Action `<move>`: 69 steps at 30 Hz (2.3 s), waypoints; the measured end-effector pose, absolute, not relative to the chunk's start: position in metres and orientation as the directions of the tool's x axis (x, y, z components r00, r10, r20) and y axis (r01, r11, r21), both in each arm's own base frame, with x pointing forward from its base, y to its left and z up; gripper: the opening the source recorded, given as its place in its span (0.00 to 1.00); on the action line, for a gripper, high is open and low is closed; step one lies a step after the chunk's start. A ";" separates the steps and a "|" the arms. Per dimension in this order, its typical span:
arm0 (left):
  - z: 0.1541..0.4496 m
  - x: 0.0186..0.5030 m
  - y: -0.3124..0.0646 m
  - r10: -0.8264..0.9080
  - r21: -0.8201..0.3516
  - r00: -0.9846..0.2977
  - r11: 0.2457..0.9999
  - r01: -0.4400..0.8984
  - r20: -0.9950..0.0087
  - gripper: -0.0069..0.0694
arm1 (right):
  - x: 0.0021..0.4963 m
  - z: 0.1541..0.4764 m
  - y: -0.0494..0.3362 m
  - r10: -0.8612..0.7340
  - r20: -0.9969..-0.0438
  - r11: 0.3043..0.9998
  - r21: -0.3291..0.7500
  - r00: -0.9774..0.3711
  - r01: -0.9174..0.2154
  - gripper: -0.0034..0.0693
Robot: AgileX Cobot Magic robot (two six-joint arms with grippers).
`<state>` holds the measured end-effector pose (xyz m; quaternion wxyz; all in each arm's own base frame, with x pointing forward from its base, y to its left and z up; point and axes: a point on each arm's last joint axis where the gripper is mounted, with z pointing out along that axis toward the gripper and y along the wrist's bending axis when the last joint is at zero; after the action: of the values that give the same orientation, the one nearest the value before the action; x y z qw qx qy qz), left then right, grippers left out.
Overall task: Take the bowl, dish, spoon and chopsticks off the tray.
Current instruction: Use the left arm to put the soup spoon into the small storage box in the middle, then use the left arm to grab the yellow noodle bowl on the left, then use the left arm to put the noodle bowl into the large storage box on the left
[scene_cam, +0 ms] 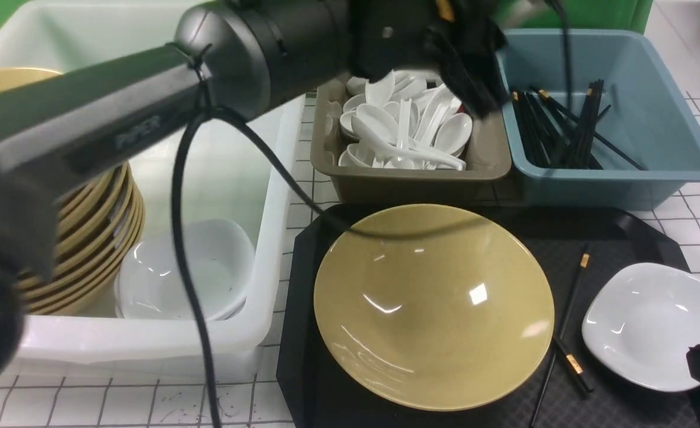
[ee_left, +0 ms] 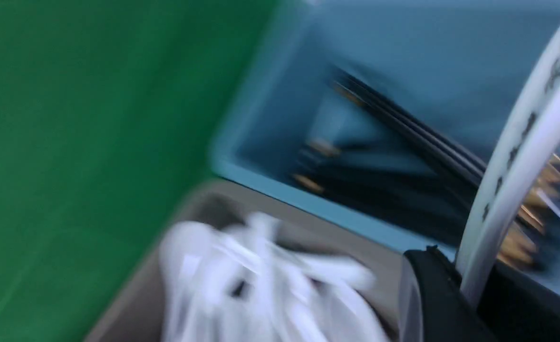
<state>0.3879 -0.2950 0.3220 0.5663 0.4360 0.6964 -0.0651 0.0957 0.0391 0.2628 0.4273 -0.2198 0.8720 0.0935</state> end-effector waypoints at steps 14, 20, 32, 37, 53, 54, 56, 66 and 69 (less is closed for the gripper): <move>0.315 0.370 -0.271 0.538 -0.002 -0.515 0.690 0.724 -0.668 0.62 | 0.096 0.263 0.039 -0.304 -0.789 0.886 -0.028 -0.534 -0.463 0.11; 0.312 0.335 -0.277 0.746 0.121 -0.505 0.604 0.788 -0.434 0.65 | 0.096 0.263 0.039 -0.303 -0.789 0.886 -0.027 -0.534 -0.463 0.11; 0.218 0.355 -0.285 0.822 0.139 -0.557 0.569 0.810 -0.122 0.59 | 0.096 0.263 0.039 -0.303 -0.789 0.886 -0.027 -0.535 -0.463 0.11; 0.212 0.357 -0.285 0.841 0.092 -0.529 0.539 0.837 -0.117 0.34 | 0.096 0.263 0.039 -0.303 -0.789 0.886 -0.027 -0.535 -0.463 0.11; 0.398 0.347 -0.153 0.467 -0.163 -0.647 0.722 0.673 -0.603 0.10 | 0.096 0.263 0.039 -0.304 -0.787 0.886 -0.026 -0.537 -0.463 0.11; 0.419 0.340 -0.126 0.407 -0.156 -0.646 0.758 0.633 -0.645 0.10 | 0.096 0.263 0.039 -0.305 -0.786 0.885 -0.025 -0.538 -0.464 0.11; 0.455 0.320 -0.070 0.293 -0.127 -0.636 0.839 0.529 -0.713 0.10 | 0.096 0.263 0.039 -0.305 -0.786 0.885 -0.025 -0.538 -0.464 0.11; 0.466 0.226 0.118 -0.316 -0.185 -0.580 0.944 -0.275 -0.751 0.10 | 0.098 0.256 0.038 -0.255 -0.797 0.904 0.004 -0.547 -0.427 0.12; 0.442 0.225 0.137 -0.386 -0.199 -0.590 0.913 -0.357 -0.710 0.10 | 0.098 0.250 0.038 -0.210 -0.798 0.918 0.038 -0.566 -0.394 0.12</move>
<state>0.2249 0.1375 0.4421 0.4023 -0.2083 0.8913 -0.0176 0.0981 0.0378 0.2498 0.4332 -0.1717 0.8784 0.1064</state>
